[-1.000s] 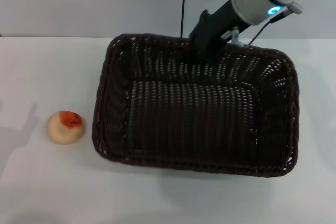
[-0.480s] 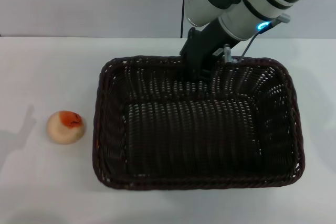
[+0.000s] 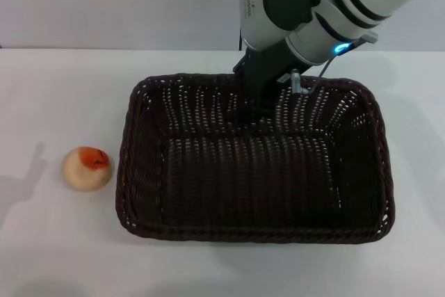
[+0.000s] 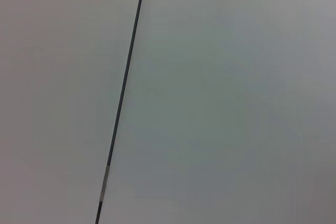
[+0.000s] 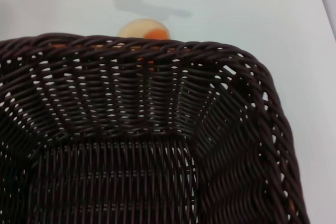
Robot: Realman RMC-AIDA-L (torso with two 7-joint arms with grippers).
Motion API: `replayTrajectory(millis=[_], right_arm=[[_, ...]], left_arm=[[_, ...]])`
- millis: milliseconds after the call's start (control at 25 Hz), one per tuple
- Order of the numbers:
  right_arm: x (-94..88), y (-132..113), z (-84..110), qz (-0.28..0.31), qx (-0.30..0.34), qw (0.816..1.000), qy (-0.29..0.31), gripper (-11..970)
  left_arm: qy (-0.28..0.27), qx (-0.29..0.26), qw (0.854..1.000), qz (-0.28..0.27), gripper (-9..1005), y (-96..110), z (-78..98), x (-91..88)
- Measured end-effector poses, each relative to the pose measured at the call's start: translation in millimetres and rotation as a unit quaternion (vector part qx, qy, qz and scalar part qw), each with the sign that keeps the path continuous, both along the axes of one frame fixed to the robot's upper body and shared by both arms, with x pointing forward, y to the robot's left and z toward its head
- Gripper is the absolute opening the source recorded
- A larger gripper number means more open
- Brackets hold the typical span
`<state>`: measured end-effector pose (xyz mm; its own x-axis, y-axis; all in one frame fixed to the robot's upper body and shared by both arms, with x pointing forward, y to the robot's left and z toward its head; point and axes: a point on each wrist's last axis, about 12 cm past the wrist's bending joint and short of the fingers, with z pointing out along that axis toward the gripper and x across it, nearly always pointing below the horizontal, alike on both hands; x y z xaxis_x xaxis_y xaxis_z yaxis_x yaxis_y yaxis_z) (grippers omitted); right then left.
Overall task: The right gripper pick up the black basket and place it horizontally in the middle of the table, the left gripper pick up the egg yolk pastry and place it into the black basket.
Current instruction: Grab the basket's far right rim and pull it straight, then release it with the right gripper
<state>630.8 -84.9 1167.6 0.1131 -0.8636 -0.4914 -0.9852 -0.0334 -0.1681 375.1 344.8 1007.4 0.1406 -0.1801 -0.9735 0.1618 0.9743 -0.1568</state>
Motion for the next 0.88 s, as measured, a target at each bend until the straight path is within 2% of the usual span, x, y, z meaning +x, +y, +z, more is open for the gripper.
replayTrajectory(millis=[80,280,640,800,880], right_arm=[[-0.5,-1,2.6,-0.008,0.007,1.0,-0.003,502],[-4.3,-8,8.8,-0.02,0.025,0.999,-0.008,731],[-4.5,-12,6.1,-0.036,0.032,0.999,-0.018,813],[-6.4,-19,20.3,-0.063,0.06,0.996,-0.034,840],[-13.6,-35,36.6,-0.093,0.107,0.989,-0.037,840]], left_arm=[[0.0,0.0,1.0,-0.001,812,0,0.0,0.1],[0.0,0.002,1.0,-0.008,812,-1,0.4,1.5],[-0.002,0.005,1.0,-0.013,811,0,1.6,4.1],[0.0,0.004,1.0,-0.017,811,7,3.7,6.7],[0.001,0.005,1.0,-0.02,811,9,4.4,6.6]])
